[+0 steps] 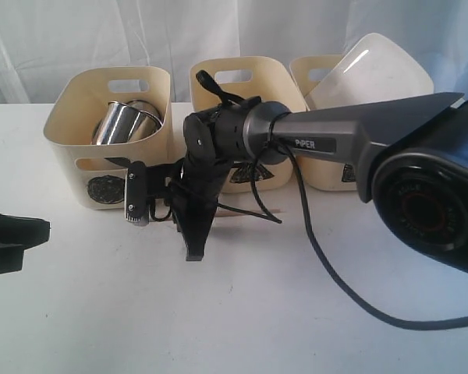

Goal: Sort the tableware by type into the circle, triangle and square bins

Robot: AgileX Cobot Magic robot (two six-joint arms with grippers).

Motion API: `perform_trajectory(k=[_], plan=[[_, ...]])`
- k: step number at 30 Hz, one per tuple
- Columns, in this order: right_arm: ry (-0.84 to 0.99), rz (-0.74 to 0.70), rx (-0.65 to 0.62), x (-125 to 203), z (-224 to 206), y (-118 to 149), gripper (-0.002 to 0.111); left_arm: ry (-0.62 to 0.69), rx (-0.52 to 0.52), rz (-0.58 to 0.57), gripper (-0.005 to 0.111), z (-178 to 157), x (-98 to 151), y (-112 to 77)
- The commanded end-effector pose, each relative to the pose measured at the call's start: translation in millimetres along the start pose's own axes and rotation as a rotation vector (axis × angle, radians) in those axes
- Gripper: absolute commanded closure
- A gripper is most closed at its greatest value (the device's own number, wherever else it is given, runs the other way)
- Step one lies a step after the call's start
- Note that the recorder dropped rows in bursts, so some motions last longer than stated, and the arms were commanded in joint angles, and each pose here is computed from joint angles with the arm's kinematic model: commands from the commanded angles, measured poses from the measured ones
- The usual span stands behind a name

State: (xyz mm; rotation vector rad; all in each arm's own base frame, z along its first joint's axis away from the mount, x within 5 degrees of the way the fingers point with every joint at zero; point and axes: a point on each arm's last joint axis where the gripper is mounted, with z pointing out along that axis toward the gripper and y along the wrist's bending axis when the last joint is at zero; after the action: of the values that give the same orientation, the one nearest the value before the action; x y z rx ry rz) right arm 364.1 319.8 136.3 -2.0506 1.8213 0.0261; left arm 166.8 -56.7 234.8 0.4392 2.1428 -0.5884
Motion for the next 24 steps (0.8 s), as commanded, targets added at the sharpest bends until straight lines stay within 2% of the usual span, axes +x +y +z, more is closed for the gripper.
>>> perform_trajectory(k=[1, 4, 14, 24], plan=[[-0.083, 0.000, 0.143, -10, -15, -14, 0.108, -0.003, 0.008, -0.009, 0.107, -1, 1, -1.1], [-0.119, 0.000, 0.205, -13, -16, -19, 0.108, -0.004, 0.006, -0.009, 0.107, -1, 1, -0.9], [-0.098, -0.034, 0.214, -9, 0, -19, 0.108, -0.004, 0.006, -0.009, 0.107, -1, 1, -0.9], [-0.055, -0.033, 0.143, -7, 15, -19, 0.108, -0.004, 0.006, -0.009, 0.107, -1, 1, -0.9]])
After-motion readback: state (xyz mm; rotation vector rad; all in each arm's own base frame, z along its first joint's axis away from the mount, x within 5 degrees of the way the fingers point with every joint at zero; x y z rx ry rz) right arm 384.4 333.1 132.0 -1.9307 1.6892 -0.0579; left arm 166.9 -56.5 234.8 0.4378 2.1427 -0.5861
